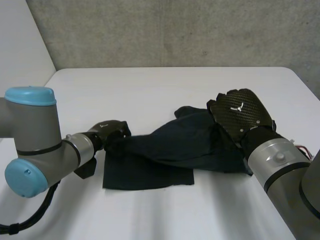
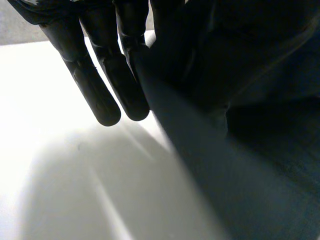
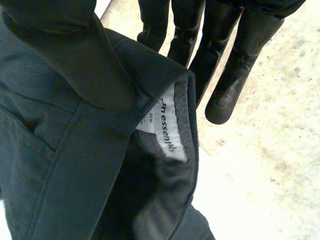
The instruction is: Fold the shorts.
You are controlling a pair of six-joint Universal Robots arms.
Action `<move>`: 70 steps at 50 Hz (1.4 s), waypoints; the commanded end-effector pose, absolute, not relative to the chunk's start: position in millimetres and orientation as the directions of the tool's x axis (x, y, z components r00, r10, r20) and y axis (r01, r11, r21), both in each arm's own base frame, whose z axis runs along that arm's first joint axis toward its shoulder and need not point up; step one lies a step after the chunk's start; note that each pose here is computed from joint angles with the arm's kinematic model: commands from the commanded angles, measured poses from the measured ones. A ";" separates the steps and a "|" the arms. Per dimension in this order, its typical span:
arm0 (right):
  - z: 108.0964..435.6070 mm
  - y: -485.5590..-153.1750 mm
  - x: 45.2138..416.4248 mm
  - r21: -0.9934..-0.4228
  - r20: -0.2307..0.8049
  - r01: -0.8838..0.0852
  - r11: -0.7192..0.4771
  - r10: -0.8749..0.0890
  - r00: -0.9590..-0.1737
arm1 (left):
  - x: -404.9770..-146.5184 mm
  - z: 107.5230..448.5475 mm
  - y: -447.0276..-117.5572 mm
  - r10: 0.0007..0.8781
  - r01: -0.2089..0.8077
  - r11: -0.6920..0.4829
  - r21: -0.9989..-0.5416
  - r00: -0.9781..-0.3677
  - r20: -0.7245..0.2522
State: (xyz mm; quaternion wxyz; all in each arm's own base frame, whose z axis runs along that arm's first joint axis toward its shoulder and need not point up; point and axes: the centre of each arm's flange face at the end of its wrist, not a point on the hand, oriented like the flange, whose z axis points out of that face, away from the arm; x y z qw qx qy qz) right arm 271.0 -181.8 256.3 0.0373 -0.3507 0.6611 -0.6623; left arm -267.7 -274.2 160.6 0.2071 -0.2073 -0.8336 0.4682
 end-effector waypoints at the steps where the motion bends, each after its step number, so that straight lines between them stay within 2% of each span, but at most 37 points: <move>1: 281.0 -184.8 272.2 -0.890 0.453 -0.410 -0.198 -0.476 -0.754 | -287.7 218.3 -256.6 0.617 0.131 0.307 -0.943 -0.781 0.092; 2: 286.0 -185.1 272.4 -0.889 0.457 -0.408 -0.209 -0.470 -0.755 | -294.0 250.1 -244.0 0.645 0.102 0.220 -0.970 -0.761 0.066; 4: 299.1 -186.0 271.6 -0.886 0.463 -0.401 -0.233 -0.454 -0.761 | -296.8 280.9 -231.3 0.666 0.067 0.138 -0.988 -0.745 0.043; 5: 316.7 -188.0 268.6 -0.885 0.465 -0.389 -0.257 -0.430 -0.774 | -296.2 297.0 -225.6 0.672 0.045 0.096 -0.994 -0.740 0.031; 6: 326.1 -189.2 265.5 -0.884 0.464 -0.382 -0.268 -0.413 -0.784 | -291.4 328.5 -216.7 0.674 0.000 0.013 -1.000 -0.739 0.009; 8: 344.2 -190.1 259.5 -0.883 0.461 -0.370 -0.289 -0.382 -0.801 | -285.3 358.1 -206.8 0.671 -0.039 -0.066 -0.997 -0.741 -0.016; 9: 365.0 -188.7 253.7 -0.879 0.457 -0.353 -0.322 -0.352 -0.817 | -282.0 371.7 -201.0 0.669 -0.057 -0.100 -0.993 -0.743 -0.025; 10: 374.8 -187.3 250.8 -0.876 0.455 -0.345 -0.337 -0.337 -0.824 | -275.4 397.8 -189.6 0.664 -0.092 -0.164 -0.982 -0.747 -0.041; 14: 416.6 -176.0 242.6 -0.857 0.438 -0.297 -0.422 -0.291 -0.851 | -256.5 452.8 -163.2 0.624 -0.159 -0.300 -0.941 -0.779 -0.067; 18: 446.8 -165.3 236.6 -0.833 0.424 -0.261 -0.489 -0.259 -0.868 | -242.5 489.3 -141.4 0.601 -0.203 -0.393 -0.897 -0.795 -0.083; 24: 473.3 -147.3 226.7 -0.814 0.411 -0.236 -0.530 -0.238 -0.880 | -230.8 509.6 -120.3 0.594 -0.216 -0.428 -0.877 -0.799 -0.093; 31: 466.4 -145.0 225.5 -0.836 0.413 -0.251 -0.488 -0.259 -0.873 | -231.9 502.9 -123.9 0.593 -0.200 -0.404 -0.893 -0.800 -0.089; 35: 444.0 -153.3 229.9 -0.858 0.426 -0.281 -0.429 -0.291 -0.857 | -244.7 472.7 -151.6 0.592 -0.141 -0.310 -0.940 -0.802 -0.074; 38: 425.0 -164.0 234.7 -0.875 0.428 -0.302 -0.379 -0.316 -0.846 | -258.4 438.1 -180.0 0.588 -0.055 -0.224 -0.973 -0.804 -0.090; 41: 388.1 -189.5 245.7 -0.902 0.422 -0.342 -0.264 -0.367 -0.829 | -272.8 396.9 -206.6 0.591 0.049 -0.134 -0.990 -0.798 -0.119; 42: 368.7 -202.3 250.2 -0.910 0.413 -0.360 -0.205 -0.390 -0.823 | -276.7 384.9 -213.8 0.590 0.075 -0.110 -0.991 -0.797 -0.126; 43: 358.7 -208.2 252.4 -0.913 0.408 -0.369 -0.176 -0.402 -0.820 | -284.2 362.2 -228.5 0.592 0.124 -0.063 -0.990 -0.795 -0.137; 45: 341.9 -219.4 257.0 -0.916 0.397 -0.378 -0.133 -0.420 -0.816 | -291.6 337.2 -244.9 0.589 0.169 -0.013 -0.986 -0.795 -0.144; 46: 324.9 -232.6 263.1 -0.917 0.389 -0.386 -0.101 -0.435 -0.812 | -299.8 312.0 -260.5 0.590 0.211 0.030 -0.977 -0.793 -0.153; 49: 298.4 -255.8 272.9 -0.917 0.379 -0.393 -0.066 -0.447 -0.810 | -312.9 284.8 -282.4 0.580 0.252 0.054 -0.966 -0.796 -0.175; 53: 274.4 -303.4 289.6 -0.923 0.380 -0.370 -0.105 -0.395 -0.836 | -334.1 253.1 -326.4 0.537 0.281 0.025 -0.959 -0.813 -0.224; 56: 272.9 -325.0 298.2 -0.927 0.376 -0.339 -0.163 -0.347 -0.859 | -345.6 254.0 -346.6 0.508 0.254 -0.046 -0.966 -0.827 -0.242; 60: 280.3 -358.9 308.6 -0.913 0.353 -0.276 -0.301 -0.238 -0.905 | -355.8 262.4 -375.5 0.464 0.195 -0.166 -0.967 -0.850 -0.251; 61: 279.1 -369.2 314.2 -0.900 0.343 -0.252 -0.356 -0.222 -0.913 | -358.4 266.9 -384.0 0.446 0.172 -0.212 -0.962 -0.859 -0.251; 63: 274.0 -377.5 318.9 -0.889 0.345 -0.248 -0.384 -0.208 -0.915 | -360.6 270.8 -388.7 0.434 0.154 -0.245 -0.957 -0.865 -0.250; 66: 246.5 -386.9 322.1 -0.882 0.415 -0.337 -0.329 -0.208 -0.886 | -364.9 271.5 -390.0 0.433 0.148 -0.268 -0.952 -0.864 -0.257; 68: 226.1 -384.6 321.7 -0.875 0.472 -0.416 -0.247 -0.251 -0.845 | -367.2 270.8 -387.9 0.435 0.155 -0.272 -0.950 -0.861 -0.265; 70: 218.5 -380.1 319.8 -0.874 0.484 -0.443 -0.198 -0.280 -0.829 | -367.7 271.2 -385.9 0.435 0.163 -0.271 -0.948 -0.858 -0.272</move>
